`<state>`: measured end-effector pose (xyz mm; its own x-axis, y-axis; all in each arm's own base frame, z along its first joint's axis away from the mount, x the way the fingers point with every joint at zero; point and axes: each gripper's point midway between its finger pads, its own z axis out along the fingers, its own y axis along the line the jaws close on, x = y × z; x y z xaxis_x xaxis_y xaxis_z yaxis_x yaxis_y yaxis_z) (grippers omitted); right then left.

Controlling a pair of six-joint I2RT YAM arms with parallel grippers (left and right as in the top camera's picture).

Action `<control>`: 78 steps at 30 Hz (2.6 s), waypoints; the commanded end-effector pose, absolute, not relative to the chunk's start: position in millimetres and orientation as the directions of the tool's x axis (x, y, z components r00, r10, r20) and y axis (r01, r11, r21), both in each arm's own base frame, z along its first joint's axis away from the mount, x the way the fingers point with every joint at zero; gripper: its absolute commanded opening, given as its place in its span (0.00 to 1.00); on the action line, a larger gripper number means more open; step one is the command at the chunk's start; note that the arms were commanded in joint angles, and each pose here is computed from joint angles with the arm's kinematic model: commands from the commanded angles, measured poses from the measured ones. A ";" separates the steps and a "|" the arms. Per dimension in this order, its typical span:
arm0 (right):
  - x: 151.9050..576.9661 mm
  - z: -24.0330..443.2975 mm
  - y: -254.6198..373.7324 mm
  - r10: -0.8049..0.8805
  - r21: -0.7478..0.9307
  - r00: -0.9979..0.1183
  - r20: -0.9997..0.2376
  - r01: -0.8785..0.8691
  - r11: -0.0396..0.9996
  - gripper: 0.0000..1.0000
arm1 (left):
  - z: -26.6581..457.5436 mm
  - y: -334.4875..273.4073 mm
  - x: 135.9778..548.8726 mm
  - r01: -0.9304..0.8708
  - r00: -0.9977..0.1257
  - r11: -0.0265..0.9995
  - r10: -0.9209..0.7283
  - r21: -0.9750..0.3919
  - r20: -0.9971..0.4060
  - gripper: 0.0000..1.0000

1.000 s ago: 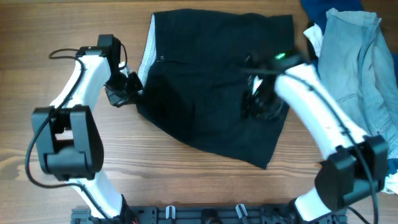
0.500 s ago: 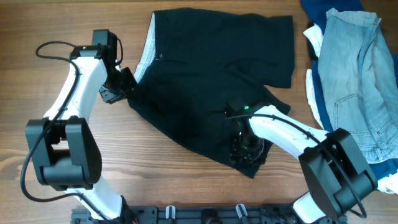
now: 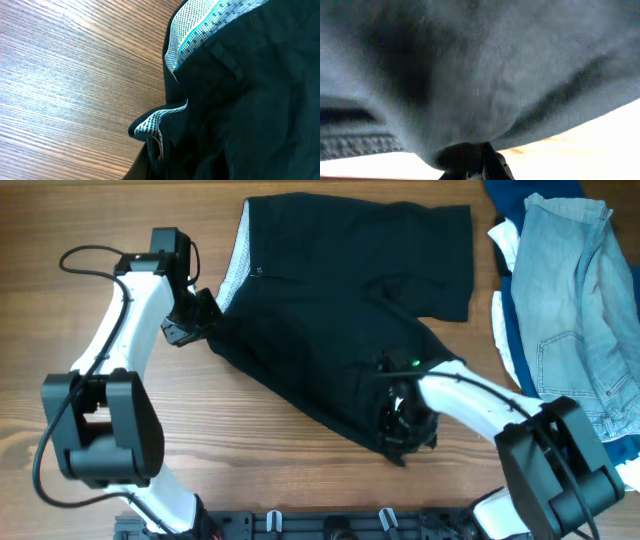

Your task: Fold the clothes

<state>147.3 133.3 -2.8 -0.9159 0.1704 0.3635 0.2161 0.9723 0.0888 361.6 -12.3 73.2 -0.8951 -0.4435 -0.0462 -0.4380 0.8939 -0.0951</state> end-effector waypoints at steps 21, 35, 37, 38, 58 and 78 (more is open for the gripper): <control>284.7 275.9 55.6 0.156 0.228 -0.938 -0.309 0.086 0.970 0.04 | 265.4 -9.4 281.1 -0.410 -0.733 0.875 -0.484 -0.259 -0.477 0.04; 481.3 170.8 75.8 0.118 0.236 -0.867 -0.483 0.001 0.972 0.04 | 132.6 -17.5 459.2 -0.415 -0.730 0.876 -0.482 -0.245 -0.485 0.04; 502.6 149.2 83.0 0.125 0.266 -0.860 -0.494 -0.013 0.964 0.09 | 113.0 -28.6 486.2 -0.386 -0.715 0.883 -0.469 -0.267 -0.518 0.04; 510.0 136.9 85.7 0.136 0.279 -0.862 -0.488 -0.007 0.960 0.14 | 106.1 -35.5 496.6 -0.368 -0.709 0.887 -0.462 -0.278 -0.534 0.07; 446.8 55.1 92.2 0.038 0.279 -0.978 -0.206 -0.021 0.960 0.69 | 46.9 -22.2 410.9 -0.397 -0.891 0.918 -0.389 -0.013 -0.234 0.89; 446.4 46.0 95.7 0.038 0.284 -0.976 -0.215 -0.026 0.958 0.70 | 31.3 7.5 406.9 -0.355 -0.920 0.935 -0.354 -0.028 -0.170 0.36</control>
